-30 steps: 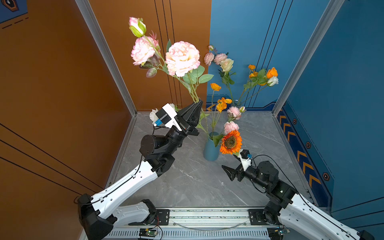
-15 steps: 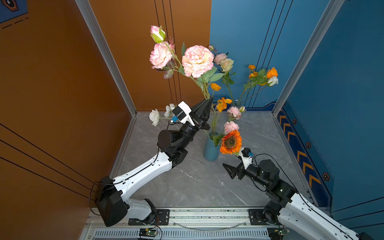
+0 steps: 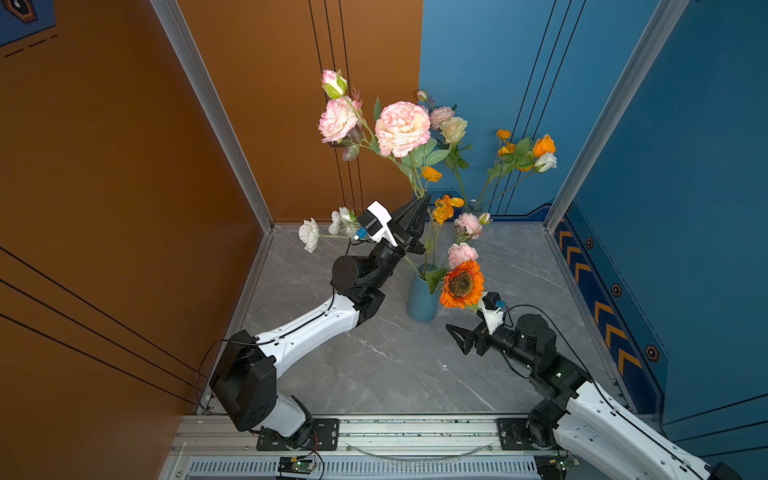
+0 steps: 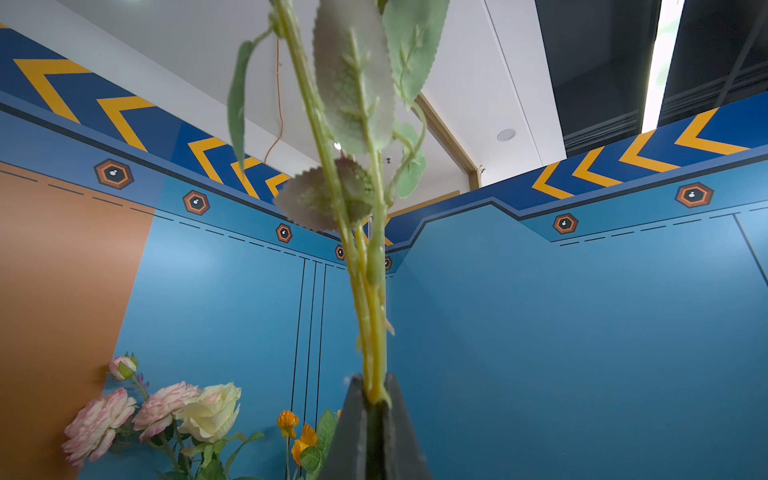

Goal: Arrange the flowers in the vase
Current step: 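Carry the pink roses over the teal cylinder and lower the stems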

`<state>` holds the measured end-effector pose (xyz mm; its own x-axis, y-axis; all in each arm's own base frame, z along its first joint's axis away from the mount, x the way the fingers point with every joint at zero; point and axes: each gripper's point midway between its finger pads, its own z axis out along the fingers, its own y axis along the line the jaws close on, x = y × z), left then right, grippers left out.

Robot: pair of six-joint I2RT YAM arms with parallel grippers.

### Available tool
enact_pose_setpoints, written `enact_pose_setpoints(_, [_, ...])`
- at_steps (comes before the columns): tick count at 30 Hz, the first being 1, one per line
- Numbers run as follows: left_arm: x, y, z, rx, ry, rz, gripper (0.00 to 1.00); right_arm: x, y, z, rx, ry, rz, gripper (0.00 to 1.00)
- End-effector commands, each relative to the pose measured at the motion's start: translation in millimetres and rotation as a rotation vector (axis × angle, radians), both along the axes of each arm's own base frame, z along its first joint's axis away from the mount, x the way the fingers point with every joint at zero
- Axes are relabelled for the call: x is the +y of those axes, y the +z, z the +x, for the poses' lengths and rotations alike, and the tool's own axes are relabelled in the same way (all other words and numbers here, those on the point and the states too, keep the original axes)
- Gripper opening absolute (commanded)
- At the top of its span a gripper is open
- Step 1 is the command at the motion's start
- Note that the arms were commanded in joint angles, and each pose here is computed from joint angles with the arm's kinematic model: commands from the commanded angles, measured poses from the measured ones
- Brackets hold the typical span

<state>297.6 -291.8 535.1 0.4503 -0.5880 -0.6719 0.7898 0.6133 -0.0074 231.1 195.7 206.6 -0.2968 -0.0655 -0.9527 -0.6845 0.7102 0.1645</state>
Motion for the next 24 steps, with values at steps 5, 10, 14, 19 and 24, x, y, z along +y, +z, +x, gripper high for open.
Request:
enact_pose_setpoints(5, [-9.3,-21.2,-10.4,-0.013,-0.089,0.06,0.0,4.6,6.2,5.4,-0.001,0.023,0.046,1.0])
enact_pose_setpoints(10, [-15.3,-45.8,-5.4,0.014,-0.093,0.083,0.0,6.4,6.2,6.3,0.004,0.033,0.053,1.0])
enact_pose_setpoints(14, [-20.5,-69.0,2.1,0.064,-0.103,0.097,0.0,6.6,7.4,5.6,0.004,0.036,0.057,1.0])
enact_pose_setpoints(19, [-26.7,-93.1,7.4,0.107,-0.107,0.133,0.04,6.8,8.4,5.6,0.004,0.037,0.06,1.0])
enact_pose_setpoints(24, [-28.2,-105.9,12.3,0.124,-0.093,0.149,0.07,7.8,9.1,5.9,0.006,0.041,0.064,1.0])
